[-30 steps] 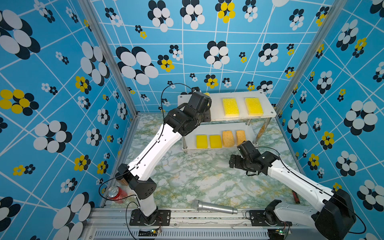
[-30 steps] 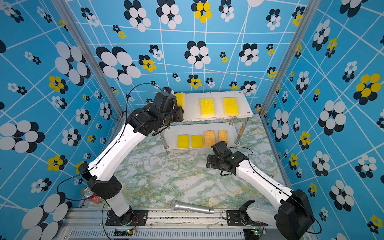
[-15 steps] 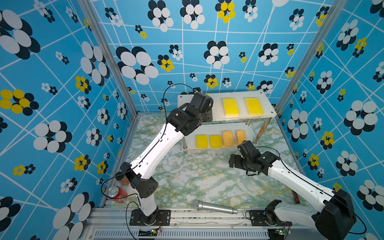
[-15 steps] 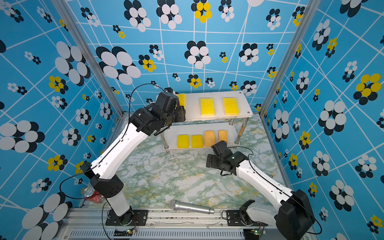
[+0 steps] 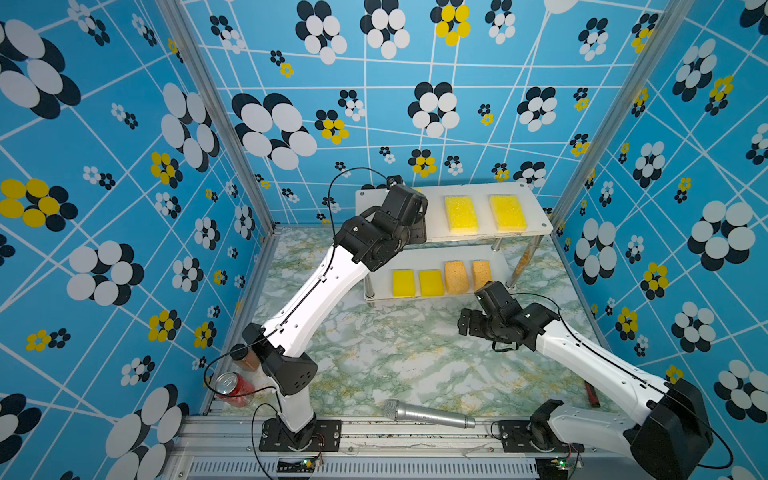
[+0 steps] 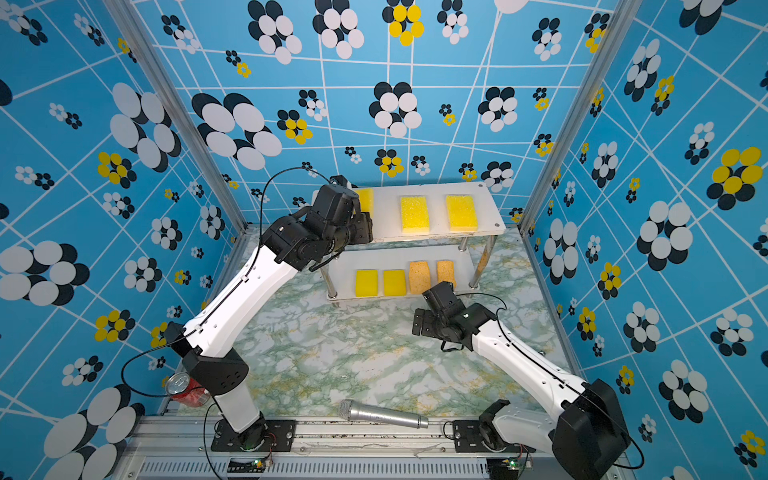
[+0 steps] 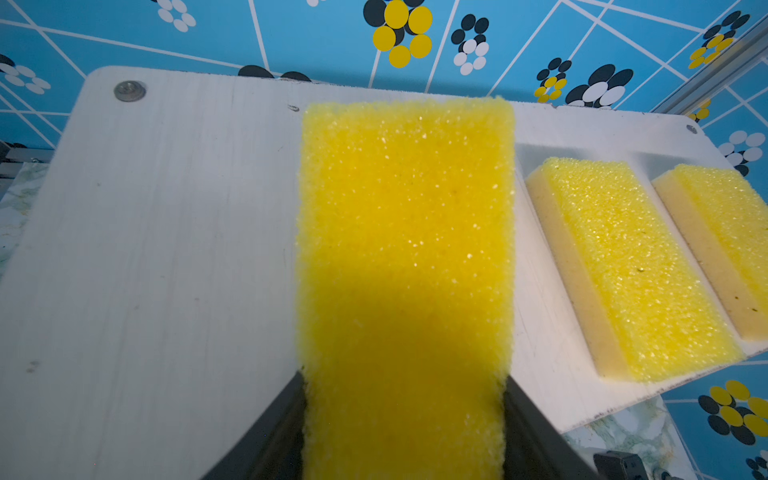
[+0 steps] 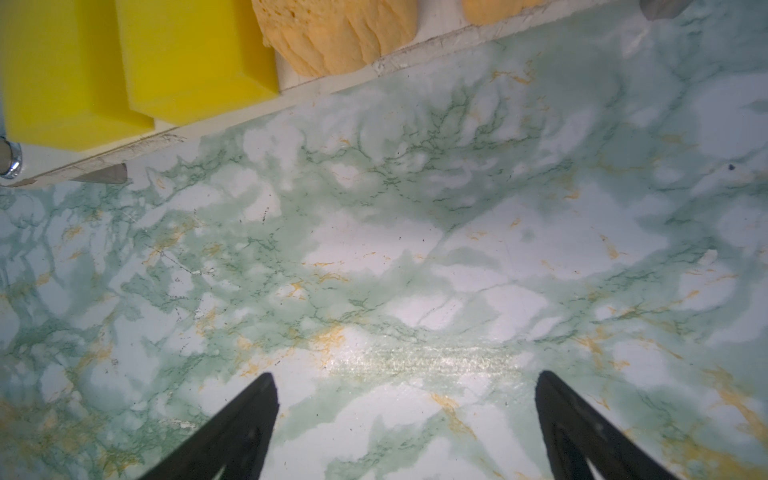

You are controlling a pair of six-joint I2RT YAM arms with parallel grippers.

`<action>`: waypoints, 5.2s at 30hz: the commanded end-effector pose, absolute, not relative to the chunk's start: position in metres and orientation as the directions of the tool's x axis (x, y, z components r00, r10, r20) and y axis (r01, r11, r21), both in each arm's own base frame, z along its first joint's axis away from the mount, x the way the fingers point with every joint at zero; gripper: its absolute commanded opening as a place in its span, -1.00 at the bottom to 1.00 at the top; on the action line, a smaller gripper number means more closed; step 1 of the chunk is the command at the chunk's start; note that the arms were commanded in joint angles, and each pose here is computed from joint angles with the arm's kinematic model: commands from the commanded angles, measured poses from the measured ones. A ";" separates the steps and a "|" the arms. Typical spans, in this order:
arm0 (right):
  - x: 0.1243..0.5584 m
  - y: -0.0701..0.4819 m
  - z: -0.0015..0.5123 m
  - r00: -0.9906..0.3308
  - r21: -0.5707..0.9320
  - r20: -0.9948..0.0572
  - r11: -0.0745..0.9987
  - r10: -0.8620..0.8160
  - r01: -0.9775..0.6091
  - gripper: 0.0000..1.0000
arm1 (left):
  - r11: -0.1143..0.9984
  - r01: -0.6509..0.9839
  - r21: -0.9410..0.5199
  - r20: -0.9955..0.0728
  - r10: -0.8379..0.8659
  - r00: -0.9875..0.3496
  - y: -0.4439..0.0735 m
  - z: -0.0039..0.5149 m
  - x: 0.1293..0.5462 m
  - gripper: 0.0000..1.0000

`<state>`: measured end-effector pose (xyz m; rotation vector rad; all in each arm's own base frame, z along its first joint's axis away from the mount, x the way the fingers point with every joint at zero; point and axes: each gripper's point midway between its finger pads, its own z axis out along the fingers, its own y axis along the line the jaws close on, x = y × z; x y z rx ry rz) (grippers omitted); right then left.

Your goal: Place and organize the cleaning sponges onto the shelf

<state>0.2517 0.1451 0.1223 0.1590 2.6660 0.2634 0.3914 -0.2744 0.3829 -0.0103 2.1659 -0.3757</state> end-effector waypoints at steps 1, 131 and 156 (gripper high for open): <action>0.250 0.141 0.123 -0.886 0.209 -0.436 0.975 0.158 0.071 0.97 | 0.961 0.115 -0.253 -0.779 -0.132 -0.613 -0.278 0.368 0.396 0.31; 0.301 0.058 0.264 -0.665 0.071 -0.746 0.997 0.039 -0.021 0.98 | 0.997 0.077 0.017 -0.998 0.021 -0.051 -0.071 0.431 0.266 0.98; 0.354 -0.021 0.196 -0.455 0.098 -0.875 0.981 0.165 0.166 0.98 | 1.000 0.026 0.004 -0.967 0.010 -0.256 -0.017 0.218 0.346 0.98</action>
